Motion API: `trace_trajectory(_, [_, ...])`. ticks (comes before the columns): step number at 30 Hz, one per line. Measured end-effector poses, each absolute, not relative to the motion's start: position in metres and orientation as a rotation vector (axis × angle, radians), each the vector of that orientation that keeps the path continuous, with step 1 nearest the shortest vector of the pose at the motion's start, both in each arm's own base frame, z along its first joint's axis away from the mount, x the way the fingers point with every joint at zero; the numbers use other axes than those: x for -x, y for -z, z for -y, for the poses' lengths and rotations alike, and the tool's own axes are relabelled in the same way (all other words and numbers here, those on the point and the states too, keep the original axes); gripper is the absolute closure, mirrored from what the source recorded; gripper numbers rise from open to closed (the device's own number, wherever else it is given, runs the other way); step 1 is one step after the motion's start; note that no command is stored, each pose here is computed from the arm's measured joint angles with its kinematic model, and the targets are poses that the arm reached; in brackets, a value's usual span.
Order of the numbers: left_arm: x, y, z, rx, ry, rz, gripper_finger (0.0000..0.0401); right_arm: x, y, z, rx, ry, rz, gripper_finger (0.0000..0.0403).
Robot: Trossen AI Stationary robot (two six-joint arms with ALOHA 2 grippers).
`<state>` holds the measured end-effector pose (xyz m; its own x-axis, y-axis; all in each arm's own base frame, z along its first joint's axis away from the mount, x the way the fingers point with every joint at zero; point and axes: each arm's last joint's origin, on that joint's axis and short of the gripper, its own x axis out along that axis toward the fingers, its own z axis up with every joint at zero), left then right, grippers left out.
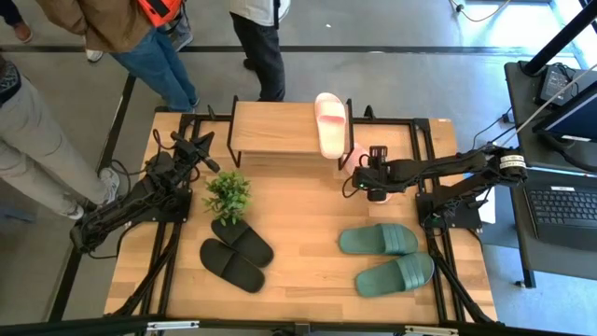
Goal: Pick and place slides into the shelf
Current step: Put the pink slide on the shelf
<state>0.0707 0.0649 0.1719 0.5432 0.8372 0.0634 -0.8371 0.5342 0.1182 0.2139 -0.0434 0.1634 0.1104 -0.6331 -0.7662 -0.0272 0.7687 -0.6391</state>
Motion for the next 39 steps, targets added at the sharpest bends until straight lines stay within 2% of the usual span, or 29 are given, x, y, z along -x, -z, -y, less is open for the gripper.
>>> trace_trajectory(12, [-0.071, -0.172, -0.065, -0.140, -0.998, -0.001, 0.0401, -0.211, -0.144, 0.049, 0.643, 0.561, -1.308, 0.0228])
trace_trajectory(21, [-0.071, -0.172, -0.065, -0.141, -0.998, -0.001, 0.0401, -0.206, -0.139, 0.058, 0.670, 0.594, -1.320, 0.0234])
trace_trajectory(25, [-0.071, -0.172, -0.065, -0.141, -0.998, -0.001, 0.0401, -0.207, -0.139, 0.060, 0.662, 0.605, -1.309, 0.0263])
trace_trajectory(35, [-0.071, -0.172, -0.065, -0.141, -0.998, -0.001, 0.0401, -0.207, -0.140, 0.060, 0.663, 0.609, -1.307, 0.0369])
trace_trajectory(39, [-0.071, -0.172, -0.065, -0.141, -0.998, -0.001, 0.0401, -0.207, -0.140, 0.060, 0.664, 0.608, -1.310, 0.0388])
